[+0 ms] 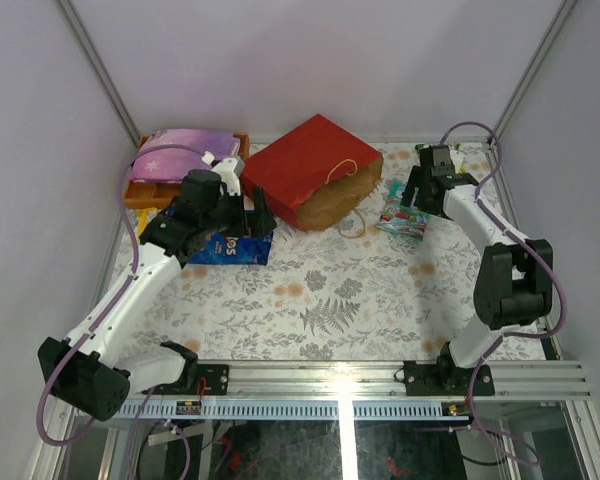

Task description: Take the snacks out of the paper bag

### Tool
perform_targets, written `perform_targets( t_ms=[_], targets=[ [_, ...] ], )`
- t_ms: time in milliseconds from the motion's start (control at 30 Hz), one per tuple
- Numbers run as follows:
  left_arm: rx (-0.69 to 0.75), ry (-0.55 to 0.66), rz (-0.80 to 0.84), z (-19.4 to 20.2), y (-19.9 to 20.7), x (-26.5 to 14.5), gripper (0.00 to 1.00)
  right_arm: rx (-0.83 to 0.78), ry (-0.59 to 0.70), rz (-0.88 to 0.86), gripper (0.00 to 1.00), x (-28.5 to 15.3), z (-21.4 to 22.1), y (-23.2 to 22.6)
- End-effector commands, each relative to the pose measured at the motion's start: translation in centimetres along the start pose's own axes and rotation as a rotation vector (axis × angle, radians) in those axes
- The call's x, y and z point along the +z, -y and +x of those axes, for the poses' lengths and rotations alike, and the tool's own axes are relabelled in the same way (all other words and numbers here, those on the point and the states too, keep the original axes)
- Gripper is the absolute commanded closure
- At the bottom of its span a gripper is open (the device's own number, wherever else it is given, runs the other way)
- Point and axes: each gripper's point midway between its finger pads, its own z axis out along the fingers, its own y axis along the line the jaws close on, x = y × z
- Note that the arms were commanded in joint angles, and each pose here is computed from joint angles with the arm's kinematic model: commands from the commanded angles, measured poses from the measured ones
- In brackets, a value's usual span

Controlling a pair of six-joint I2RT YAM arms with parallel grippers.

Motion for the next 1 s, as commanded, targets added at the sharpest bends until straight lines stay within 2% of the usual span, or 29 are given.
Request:
perform_targets(
  t_ms=[0,300,533,867,967],
  targets=[
    [0.017,0.022,0.023,-1.0,0.5,-0.2,0.0,0.166,-0.024,-0.018,0.08,2.4,1.6,-2.5],
    [0.027,0.015,0.007,-0.4,0.0,-0.2,0.0,0.1,-0.144,0.009,0.09,7.5,5.3,-5.0],
    [0.032,0.01,-0.004,-0.3,-0.3,0.0,0.0,-0.013,-0.201,-0.078,0.09,9.1,7.2,-6.6],
    [0.033,-0.003,-0.012,-0.1,-0.5,0.3,0.0,-0.396,-0.275,-0.244,0.09,8.8,8.2,-8.1],
    [0.031,-0.009,-0.006,-0.2,-0.4,0.5,0.0,-0.485,-0.278,-0.215,0.06,8.6,7.7,-7.0]
  ],
)
